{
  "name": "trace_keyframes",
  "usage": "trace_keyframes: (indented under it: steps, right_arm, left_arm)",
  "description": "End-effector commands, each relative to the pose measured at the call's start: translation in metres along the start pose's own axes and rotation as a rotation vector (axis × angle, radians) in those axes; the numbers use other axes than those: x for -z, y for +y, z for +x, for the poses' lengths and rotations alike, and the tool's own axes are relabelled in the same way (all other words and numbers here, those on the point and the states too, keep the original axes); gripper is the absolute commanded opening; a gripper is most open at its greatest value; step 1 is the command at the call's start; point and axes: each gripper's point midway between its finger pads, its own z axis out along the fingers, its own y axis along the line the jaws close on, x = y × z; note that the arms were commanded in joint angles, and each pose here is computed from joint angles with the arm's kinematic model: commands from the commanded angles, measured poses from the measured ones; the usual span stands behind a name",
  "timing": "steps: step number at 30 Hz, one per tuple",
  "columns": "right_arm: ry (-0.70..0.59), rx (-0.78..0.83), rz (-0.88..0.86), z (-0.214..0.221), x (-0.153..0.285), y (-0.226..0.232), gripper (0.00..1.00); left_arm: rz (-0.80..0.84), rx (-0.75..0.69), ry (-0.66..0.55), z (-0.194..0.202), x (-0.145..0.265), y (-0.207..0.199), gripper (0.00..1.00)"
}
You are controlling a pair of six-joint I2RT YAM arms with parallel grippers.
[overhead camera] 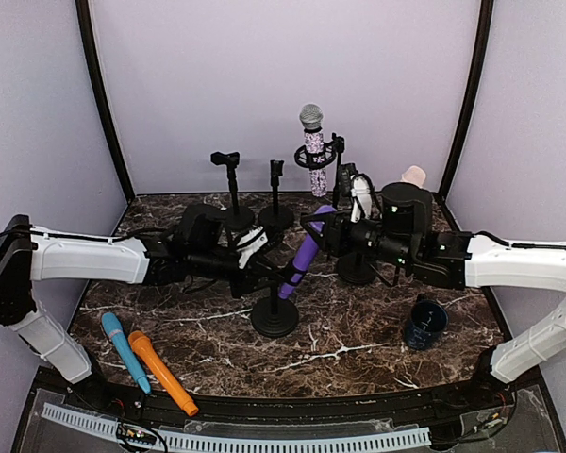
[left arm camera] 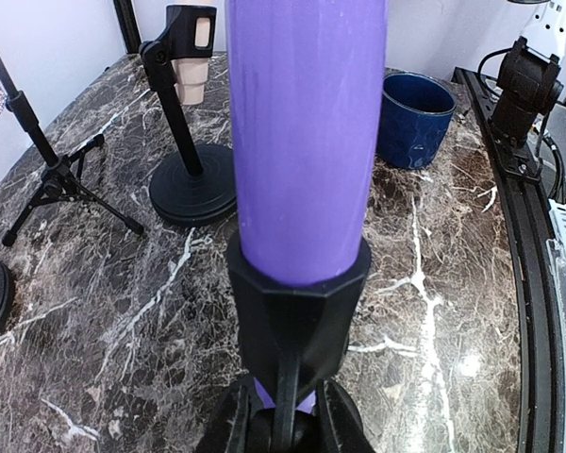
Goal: Remove the microphone from the stand
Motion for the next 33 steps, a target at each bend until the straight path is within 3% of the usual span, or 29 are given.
trace_keyframes:
  steps: [1,20,33]
  right_arm:
    - [-0.079,0.019,-0.042,-0.032,0.014,0.016,0.32]
    - [-0.039,0.035,-0.319,-0.036,0.031,0.034,0.28]
    - [-0.053,-0.055,-0.175,-0.048,0.027,0.011,0.28]
  left_arm:
    - [-0.011,-0.036,0.033,0.007,-0.005,0.005,0.0]
    - [0.049,-0.027,0.055,0.01,-0.011,-0.003,0.0]
    - [0.04,-0.034,0.073,0.016,-0.012,-0.002,0.0]
